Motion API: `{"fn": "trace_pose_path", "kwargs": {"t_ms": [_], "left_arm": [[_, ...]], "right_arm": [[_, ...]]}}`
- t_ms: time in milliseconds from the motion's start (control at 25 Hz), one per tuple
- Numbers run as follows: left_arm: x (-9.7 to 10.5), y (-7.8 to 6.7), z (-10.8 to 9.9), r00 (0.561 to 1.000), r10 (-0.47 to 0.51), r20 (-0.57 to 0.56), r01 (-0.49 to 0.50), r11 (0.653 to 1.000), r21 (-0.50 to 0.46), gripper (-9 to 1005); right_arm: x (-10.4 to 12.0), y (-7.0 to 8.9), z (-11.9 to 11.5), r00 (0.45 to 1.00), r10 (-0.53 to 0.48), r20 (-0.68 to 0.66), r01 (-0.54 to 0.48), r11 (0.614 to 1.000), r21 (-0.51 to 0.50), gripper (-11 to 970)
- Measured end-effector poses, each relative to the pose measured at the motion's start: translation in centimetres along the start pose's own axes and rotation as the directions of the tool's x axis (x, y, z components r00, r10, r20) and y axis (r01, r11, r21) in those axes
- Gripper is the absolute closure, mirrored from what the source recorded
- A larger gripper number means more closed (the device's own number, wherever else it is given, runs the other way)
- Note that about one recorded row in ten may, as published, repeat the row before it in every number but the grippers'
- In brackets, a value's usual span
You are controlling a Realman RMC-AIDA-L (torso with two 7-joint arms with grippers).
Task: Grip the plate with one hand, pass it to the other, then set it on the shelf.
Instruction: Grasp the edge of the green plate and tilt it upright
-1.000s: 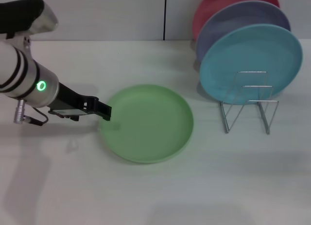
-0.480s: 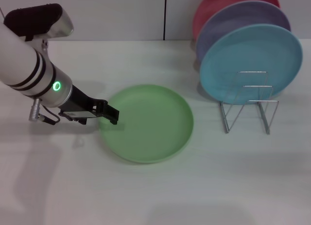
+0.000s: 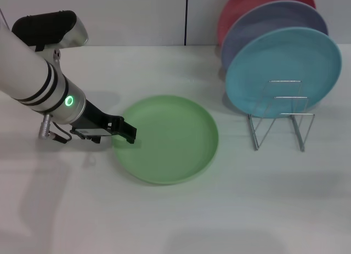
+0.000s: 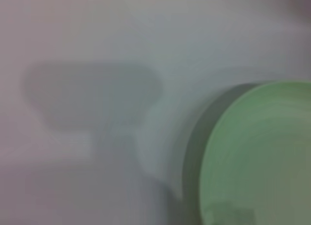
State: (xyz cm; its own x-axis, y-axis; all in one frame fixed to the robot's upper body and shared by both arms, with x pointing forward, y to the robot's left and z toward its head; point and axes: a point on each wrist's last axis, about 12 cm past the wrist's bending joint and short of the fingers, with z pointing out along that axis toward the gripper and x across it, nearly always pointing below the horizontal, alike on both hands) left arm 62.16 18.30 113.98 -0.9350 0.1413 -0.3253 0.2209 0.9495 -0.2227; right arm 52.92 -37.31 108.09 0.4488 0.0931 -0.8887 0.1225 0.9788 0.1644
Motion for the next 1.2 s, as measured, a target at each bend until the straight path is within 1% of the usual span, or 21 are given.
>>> {"fn": "trace_pose_path", "kwargs": {"t_ms": [240,1040,1200], "left_arm": [[0.17,0.21,0.75,1.000,0.006,-0.025,-0.006,1.000,-0.002,195],[0.17,0.21,1.19,1.000,0.017,-0.024,-0.017,1.000,0.005,237],[0.09,0.10,1.18,0.999,0.023,-0.023,-0.023,1.000,0.005,295]], "right_arm": [[0.09,0.08,-0.19,1.000,0.002,-0.004,-0.002,1.000,0.002,240],[0.22,0.24,-0.49,1.000,0.003,-0.008,-0.003,1.000,0.005,241],[0.22,0.27,-0.50,1.000,0.004,-0.007,-0.003,1.000,0.005,241]]}}
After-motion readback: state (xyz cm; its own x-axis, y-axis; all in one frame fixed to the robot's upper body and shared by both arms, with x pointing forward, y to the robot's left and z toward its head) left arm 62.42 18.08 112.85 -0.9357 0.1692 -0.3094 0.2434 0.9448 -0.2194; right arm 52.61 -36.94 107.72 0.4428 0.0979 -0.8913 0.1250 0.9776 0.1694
